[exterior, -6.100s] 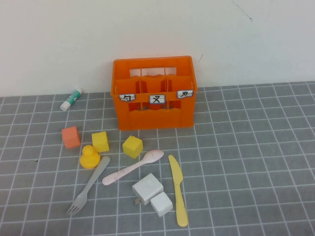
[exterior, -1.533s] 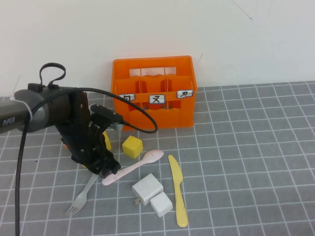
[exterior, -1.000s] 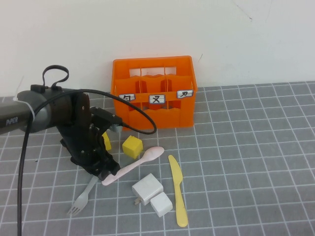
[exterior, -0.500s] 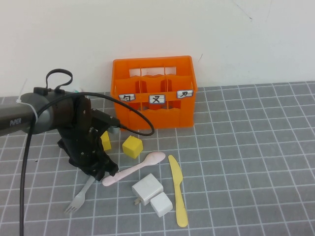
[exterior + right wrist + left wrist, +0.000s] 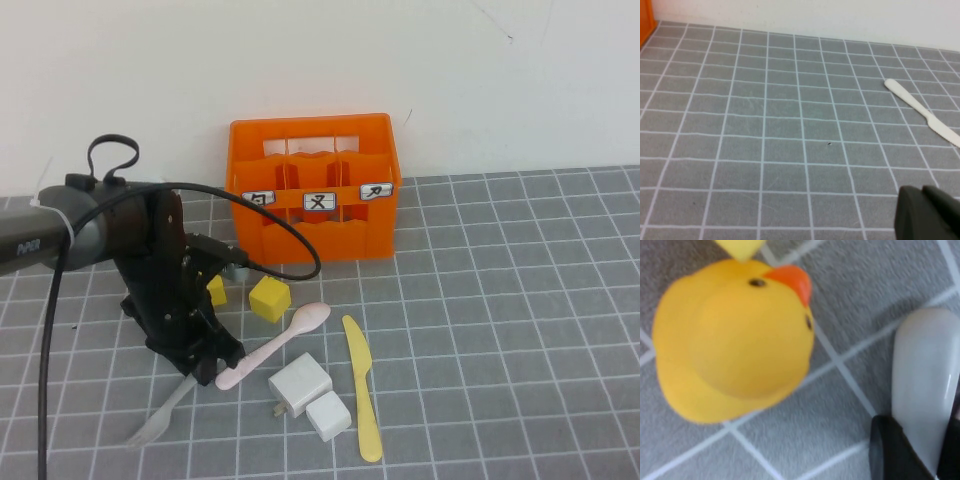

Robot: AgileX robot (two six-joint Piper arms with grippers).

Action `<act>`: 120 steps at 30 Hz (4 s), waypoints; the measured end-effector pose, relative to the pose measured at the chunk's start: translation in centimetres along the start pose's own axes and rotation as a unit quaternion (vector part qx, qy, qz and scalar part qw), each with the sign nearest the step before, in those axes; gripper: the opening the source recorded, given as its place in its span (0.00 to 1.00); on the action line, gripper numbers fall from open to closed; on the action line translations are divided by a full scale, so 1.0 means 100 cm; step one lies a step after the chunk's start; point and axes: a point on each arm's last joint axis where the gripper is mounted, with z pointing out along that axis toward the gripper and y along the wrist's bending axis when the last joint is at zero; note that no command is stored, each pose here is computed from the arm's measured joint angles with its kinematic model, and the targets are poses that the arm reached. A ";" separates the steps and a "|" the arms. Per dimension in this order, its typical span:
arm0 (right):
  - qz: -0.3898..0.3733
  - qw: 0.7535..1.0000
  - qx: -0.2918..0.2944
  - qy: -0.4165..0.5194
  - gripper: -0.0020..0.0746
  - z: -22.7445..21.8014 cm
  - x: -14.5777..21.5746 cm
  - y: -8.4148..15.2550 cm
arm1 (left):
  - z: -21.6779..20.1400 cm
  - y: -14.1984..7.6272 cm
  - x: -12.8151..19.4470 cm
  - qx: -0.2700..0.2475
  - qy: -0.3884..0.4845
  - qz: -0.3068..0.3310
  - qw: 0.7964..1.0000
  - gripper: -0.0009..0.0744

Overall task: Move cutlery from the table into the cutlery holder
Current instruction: Pick up the fork, then place the fork on the box

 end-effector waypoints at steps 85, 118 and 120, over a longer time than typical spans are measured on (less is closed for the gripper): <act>0.000 1.000 0.000 0.000 0.02 0.000 0.000 0.000 | -0.163 -0.059 -0.005 -0.028 -0.761 0.000 0.648 0.22; 0.000 1.000 0.000 0.000 0.02 0.000 0.000 0.000 | -0.072 -0.044 -0.096 0.001 -0.730 -0.044 0.682 0.22; 0.000 1.000 0.000 0.000 0.02 0.000 0.000 0.000 | -0.068 -0.043 -0.099 -0.010 -0.721 -0.037 0.692 0.22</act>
